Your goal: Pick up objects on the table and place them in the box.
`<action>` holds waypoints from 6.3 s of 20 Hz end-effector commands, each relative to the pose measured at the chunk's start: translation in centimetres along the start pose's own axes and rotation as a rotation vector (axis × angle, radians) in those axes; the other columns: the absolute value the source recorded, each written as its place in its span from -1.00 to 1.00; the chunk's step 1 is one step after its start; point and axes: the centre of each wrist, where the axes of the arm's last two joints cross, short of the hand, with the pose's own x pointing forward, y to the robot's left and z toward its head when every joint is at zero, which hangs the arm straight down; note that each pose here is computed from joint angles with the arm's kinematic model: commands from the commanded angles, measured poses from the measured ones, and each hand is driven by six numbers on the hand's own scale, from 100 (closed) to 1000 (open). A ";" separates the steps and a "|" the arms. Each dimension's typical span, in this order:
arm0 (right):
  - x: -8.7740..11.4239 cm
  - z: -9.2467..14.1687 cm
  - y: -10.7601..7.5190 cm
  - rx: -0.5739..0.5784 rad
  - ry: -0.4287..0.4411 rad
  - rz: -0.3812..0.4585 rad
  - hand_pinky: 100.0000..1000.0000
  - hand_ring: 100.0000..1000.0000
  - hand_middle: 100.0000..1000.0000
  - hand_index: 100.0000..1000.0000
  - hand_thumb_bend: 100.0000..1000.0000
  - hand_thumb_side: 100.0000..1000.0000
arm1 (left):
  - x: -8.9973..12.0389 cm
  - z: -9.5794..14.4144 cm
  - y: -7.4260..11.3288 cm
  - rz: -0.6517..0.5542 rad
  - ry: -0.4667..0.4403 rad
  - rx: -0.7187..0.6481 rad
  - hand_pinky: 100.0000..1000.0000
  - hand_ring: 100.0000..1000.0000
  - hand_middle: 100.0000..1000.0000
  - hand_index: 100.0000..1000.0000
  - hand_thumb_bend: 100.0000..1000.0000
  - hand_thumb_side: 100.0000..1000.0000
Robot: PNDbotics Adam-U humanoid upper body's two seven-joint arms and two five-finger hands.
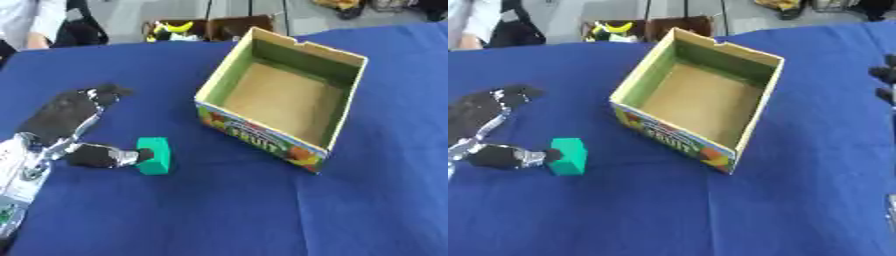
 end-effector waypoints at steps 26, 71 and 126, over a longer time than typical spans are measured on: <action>0.2 -0.1 -0.4 0.015 -0.011 0.013 0.70 0.77 0.42 0.76 -1.00 1.00 | 0.1 -2.4 2.2 0.108 -0.055 -0.450 -0.09 0.21 0.68 0.90 0.10 0.07; 0.0 0.0 -0.6 -0.002 -0.004 0.012 0.70 0.75 0.42 0.75 -1.00 1.00 | 0.5 -2.6 4.4 0.141 0.028 -0.470 -0.72 -0.22 0.06 0.42 -1.00 -0.02; 0.7 -0.5 0.5 0.079 -0.041 -0.018 0.71 0.75 0.42 0.76 -1.00 1.00 | 9.0 -9.0 18.5 0.037 -0.151 0.068 -0.88 -0.32 0.20 0.43 -1.00 -0.01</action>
